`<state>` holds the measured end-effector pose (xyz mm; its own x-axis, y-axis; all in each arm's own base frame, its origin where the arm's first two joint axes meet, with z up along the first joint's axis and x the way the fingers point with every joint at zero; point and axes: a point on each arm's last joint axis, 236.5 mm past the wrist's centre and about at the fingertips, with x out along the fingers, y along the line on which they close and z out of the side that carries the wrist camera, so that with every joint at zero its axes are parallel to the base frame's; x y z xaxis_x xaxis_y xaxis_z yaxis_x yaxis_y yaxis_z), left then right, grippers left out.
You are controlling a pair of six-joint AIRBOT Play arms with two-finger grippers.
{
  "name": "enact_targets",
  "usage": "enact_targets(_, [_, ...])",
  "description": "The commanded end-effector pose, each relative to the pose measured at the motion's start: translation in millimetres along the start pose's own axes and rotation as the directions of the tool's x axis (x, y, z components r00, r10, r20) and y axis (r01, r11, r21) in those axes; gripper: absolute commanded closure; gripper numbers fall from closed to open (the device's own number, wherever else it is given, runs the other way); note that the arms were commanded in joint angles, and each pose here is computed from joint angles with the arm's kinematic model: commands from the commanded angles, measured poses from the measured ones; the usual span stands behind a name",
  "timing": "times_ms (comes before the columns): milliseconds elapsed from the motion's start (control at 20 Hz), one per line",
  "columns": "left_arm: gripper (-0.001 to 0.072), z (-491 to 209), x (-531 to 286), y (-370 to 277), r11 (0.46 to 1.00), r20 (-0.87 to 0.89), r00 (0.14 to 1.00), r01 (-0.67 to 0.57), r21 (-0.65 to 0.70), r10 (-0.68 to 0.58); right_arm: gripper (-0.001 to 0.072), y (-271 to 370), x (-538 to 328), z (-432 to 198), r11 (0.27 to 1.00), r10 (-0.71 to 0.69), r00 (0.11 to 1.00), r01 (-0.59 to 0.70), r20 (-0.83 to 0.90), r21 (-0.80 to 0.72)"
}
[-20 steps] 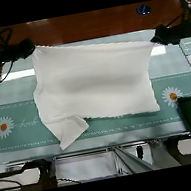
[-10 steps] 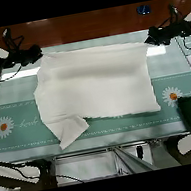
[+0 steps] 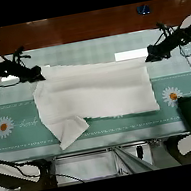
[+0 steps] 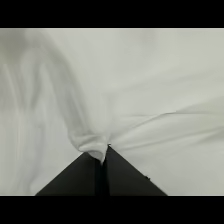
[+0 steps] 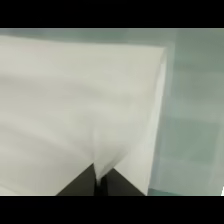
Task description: Fold the shirts.
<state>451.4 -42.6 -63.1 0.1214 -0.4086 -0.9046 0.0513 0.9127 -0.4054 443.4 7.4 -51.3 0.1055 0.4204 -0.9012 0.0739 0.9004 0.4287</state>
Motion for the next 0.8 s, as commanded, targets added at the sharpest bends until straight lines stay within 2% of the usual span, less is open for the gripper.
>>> enact_targets(0, [0.0643,-32.7,18.0,10.7,1.0,-0.108,0.994,-0.007,-0.02,0.005,0.0603,-12.9,23.2,-18.8,0.997,-0.028,0.999,0.031,-0.044,0.068])
enact_targets(50, [0.0444,-37.6,17.5,9.2,0.999,-0.129,0.992,-0.004,-0.043,-0.002,0.0415,-10.7,25.0,-21.8,0.996,-0.014,0.998,0.019,-0.054,0.092])
enact_targets(100, [0.0205,-43.2,14.9,7.5,0.999,-0.153,0.988,-0.002,-0.055,-0.006,0.0299,-7.2,23.5,-27.0,0.994,-0.002,0.997,0.01,-0.075,0.105])
enact_targets(200, [0.0196,-54.1,2.8,13.3,0.998,-0.197,0.98,-0.034,-0.053,0.023,0.0298,-0.6,8.7,-40.1,0.994,0.02,0.993,-0.007,-0.116,0.111])
enact_targets(300, [0.0195,-58.5,-20.7,15.4,0.997,-0.173,0.985,-0.036,-0.07,0.024,0.0298,-4.9,-25.4,-49.8,0.995,-0.019,0.994,0.029,-0.103,0.095])
enact_targets(400, [0.0196,-67.4,-47.0,24.8,0.993,-0.08,0.996,-0.048,-0.112,0.039,0.0299,-22.2,-66.8,-55.5,0.987,-0.123,0.992,0.122,0.003,0.104])
enact_targets(500, [0.0196,-106.5,-61.0,46.8,0.984,-0.056,0.996,-0.071,-0.163,0.063,0.0299,-38.4,-93.9,-66.3,0.969,-0.186,0.97,0.154,0.159,0.191])
enact_targets(600, [0.0196,-162.6,-57.5,65.7,0.952,-0.079,0.996,-0.055,-0.303,0.033,0.0299,-36.3,-94.0,-89.5,0.961,-0.16,0.945,0.083,0.286,0.262])
enact_targets(750, [0.0197,-198.9,-46.5,56.9,0.86,0.068,0.991,0.133,-0.493,-0.114,0.0298,-7.4,-66.2,-130.5,0.963,-0.047,0.921,-0.062,0.387,0.263])
